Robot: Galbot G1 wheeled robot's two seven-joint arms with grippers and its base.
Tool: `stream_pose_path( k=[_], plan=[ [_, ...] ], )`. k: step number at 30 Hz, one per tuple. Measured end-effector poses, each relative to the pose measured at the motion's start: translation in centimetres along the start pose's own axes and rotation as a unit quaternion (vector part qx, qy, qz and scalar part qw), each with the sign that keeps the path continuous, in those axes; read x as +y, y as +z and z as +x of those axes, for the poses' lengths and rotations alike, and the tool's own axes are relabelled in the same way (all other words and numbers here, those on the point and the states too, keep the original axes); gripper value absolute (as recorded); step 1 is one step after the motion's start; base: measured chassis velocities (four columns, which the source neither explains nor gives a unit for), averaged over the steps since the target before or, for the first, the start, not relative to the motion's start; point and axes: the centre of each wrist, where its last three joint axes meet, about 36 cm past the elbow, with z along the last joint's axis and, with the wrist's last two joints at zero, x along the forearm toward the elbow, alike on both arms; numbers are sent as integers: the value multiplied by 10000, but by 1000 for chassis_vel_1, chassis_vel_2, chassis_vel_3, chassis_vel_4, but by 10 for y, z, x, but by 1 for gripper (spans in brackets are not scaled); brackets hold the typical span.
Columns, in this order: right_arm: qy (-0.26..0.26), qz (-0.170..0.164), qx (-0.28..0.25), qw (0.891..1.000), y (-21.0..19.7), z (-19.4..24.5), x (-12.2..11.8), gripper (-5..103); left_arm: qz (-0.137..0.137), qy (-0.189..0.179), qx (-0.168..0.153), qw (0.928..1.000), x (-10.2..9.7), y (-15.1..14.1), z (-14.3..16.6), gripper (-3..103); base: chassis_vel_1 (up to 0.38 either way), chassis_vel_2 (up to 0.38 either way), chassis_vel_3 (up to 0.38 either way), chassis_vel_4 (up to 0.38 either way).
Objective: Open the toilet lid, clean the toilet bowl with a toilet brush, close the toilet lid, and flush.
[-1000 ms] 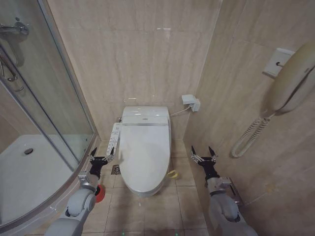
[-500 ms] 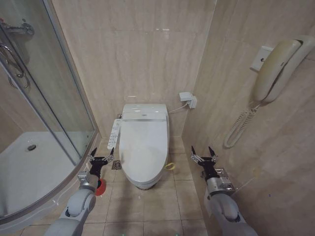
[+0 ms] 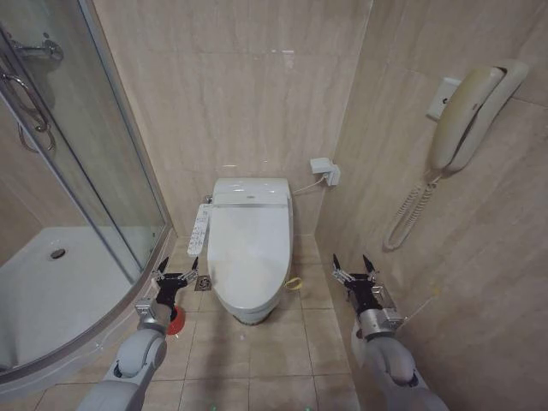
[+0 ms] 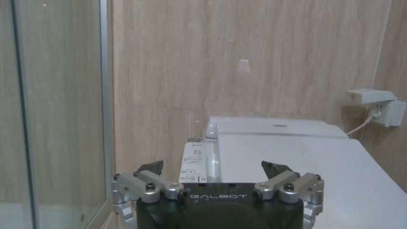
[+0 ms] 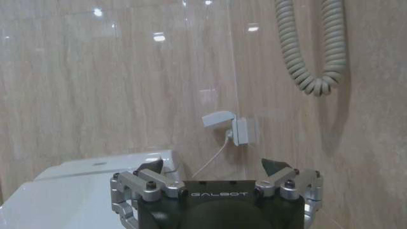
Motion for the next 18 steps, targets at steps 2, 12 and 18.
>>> stream_pose_path(
  k=[2, 12, 18],
  plan=[
    [-1, 0, 0, 10000, 0, 0, 0, 100, 0, 0, 0, 10000, 0, 0, 0, 100, 0, 0, 0, 0],
    [0, 0, -1, 10000, 0, 0, 0, 100, 0, 0, 0, 10000, 0, 0, 0, 100, 0, 0, 0, 0],
    [0, 0, -1, 10000, 0, 0, 0, 100, 0, 0, 0, 10000, 0, 0, 0, 100, 0, 0, 0, 0]
  ],
)
